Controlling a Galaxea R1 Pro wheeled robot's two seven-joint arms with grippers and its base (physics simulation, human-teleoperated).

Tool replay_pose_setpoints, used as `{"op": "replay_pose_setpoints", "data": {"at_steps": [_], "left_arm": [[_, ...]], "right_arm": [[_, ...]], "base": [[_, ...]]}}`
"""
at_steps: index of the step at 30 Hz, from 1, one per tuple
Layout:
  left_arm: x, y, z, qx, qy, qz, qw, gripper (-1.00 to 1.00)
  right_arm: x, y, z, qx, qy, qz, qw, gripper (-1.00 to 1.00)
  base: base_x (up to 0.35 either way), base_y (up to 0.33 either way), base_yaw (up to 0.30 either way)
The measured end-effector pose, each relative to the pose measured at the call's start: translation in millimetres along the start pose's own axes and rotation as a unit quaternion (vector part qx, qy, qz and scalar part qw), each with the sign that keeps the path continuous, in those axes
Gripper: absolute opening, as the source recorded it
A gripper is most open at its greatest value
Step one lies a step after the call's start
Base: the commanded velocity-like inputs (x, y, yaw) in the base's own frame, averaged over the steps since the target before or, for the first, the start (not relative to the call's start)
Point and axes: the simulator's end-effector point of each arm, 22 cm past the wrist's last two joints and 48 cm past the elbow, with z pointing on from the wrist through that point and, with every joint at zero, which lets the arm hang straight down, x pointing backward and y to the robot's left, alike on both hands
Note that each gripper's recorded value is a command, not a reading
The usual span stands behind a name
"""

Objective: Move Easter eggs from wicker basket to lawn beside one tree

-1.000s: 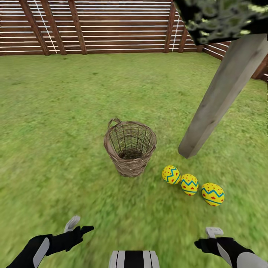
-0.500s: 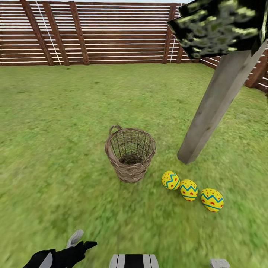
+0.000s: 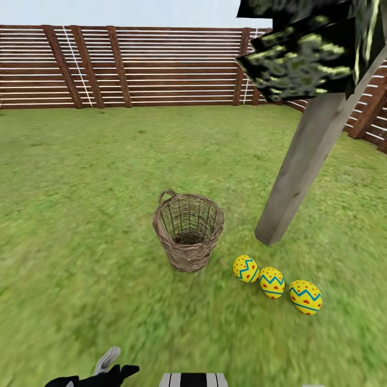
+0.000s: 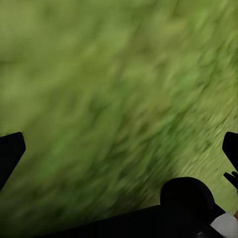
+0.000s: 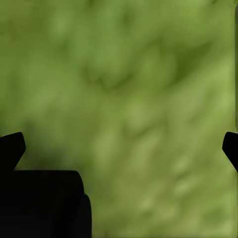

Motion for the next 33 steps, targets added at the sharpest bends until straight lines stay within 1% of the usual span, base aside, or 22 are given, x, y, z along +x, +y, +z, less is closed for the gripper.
{"op": "replay_pose_setpoints", "data": {"at_steps": [1,4,8,10,14,18,22,27,33], "left_arm": [[0,1,-0.8,-0.001,-0.003,0.002,1.0,1.0],[-9,7,-4.4,-0.009,-0.03,0.022,0.9993,1.0],[-12,14,-7.4,-0.032,-0.04,0.027,0.9983,1.0],[-13,16,-9.1,-0.038,-0.042,0.028,0.998,1.0],[-11,16,-11.8,-0.04,-0.043,0.027,0.9979,1.0],[-14,14,-15.4,-0.041,-0.049,0.032,0.9975,1.0],[-12,22,-22.5,-0.073,-0.047,0.028,0.9958,1.0],[-6,24,-31.2,-0.09,-0.041,0.022,0.9949,1.0],[-5,34,-44.4,-0.134,-0.038,0.019,0.9901,1.0]], "right_arm": [[-1,0,-0.8,0.0,-0.002,0.0,1.0,1.0],[-5,0,-3.4,0.0,-0.006,0.0,1.0,1.0],[-11,0,-7.0,0.0,-0.014,-0.001,0.9999,1.0],[-15,0,-8.8,0.0,-0.019,0.0,0.9998,1.0],[-21,1,-12.5,0.0,-0.027,0.0,0.9996,1.0],[-19,1,-15.8,0.0,-0.03,0.0,0.9996,1.0],[-19,1,-24.5,0.0,-0.028,0.0,0.9996,1.0],[-23,2,-35.5,0.0,-0.028,0.0,0.9996,1.0],[-19,2,-48.1,0.0,-0.022,0.0,0.9998,1.0]], "base": [[0.0,0.0,0.0],[0.0,0.0,0.0],[0.0,0.0,0.0],[0.0,0.0,0.0],[0.0,0.0,0.0],[0.0,0.0,0.0],[0.0,0.0,0.0],[0.0,0.0,0.0],[0.0,0.0,0.0]]}}
